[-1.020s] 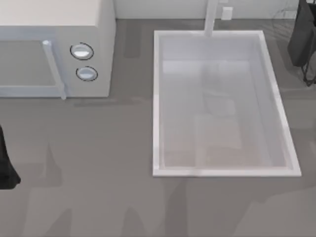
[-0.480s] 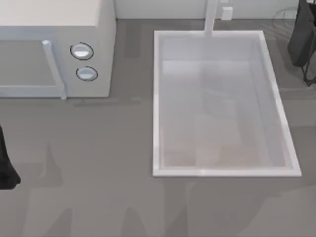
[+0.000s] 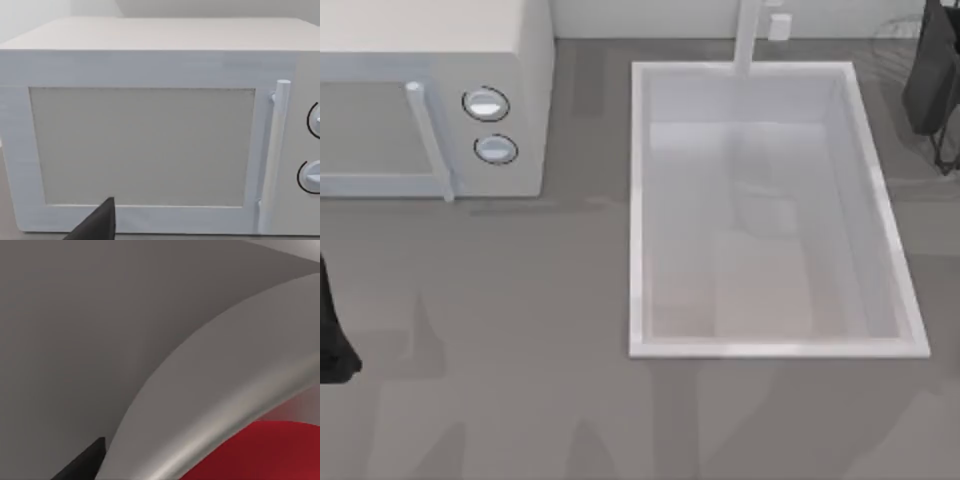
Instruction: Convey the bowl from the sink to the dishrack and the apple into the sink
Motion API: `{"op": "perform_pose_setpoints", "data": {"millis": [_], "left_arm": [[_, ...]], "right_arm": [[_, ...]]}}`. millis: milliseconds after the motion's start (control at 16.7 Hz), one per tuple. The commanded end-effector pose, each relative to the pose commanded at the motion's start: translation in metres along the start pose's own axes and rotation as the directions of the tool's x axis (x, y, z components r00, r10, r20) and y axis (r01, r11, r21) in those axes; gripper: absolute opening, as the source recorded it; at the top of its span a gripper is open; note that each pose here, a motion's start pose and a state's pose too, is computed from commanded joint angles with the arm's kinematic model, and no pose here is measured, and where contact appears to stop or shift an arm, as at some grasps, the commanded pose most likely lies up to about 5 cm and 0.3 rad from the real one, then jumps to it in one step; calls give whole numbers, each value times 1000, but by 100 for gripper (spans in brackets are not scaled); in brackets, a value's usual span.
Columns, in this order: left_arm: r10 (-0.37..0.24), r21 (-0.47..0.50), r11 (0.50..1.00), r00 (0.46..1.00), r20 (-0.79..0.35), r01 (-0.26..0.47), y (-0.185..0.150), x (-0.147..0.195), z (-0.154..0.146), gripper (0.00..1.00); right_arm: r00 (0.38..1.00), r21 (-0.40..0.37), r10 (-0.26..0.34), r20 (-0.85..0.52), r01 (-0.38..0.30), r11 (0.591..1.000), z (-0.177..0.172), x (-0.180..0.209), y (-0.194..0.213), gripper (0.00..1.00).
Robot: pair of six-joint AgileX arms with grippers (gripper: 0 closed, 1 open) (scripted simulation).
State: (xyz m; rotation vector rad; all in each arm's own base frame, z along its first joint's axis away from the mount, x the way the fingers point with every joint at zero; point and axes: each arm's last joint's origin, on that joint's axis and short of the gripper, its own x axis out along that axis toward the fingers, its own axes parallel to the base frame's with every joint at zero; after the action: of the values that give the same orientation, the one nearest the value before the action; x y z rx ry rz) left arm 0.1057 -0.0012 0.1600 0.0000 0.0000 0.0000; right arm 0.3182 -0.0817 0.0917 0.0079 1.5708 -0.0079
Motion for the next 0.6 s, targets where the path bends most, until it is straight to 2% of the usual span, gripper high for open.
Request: {"op": "perform_pose_setpoints", "data": {"millis": [180, 600], "left_arm": [[0, 0, 1000, 1000, 0, 0, 0, 0, 0, 100], [0, 0, 1000, 1000, 0, 0, 0, 0, 0, 100]], "right_arm": [[1000, 0, 0, 0, 0, 1000, 0, 0, 0, 100], [1000, 0, 0, 0, 0, 1000, 0, 0, 0, 47]]}}
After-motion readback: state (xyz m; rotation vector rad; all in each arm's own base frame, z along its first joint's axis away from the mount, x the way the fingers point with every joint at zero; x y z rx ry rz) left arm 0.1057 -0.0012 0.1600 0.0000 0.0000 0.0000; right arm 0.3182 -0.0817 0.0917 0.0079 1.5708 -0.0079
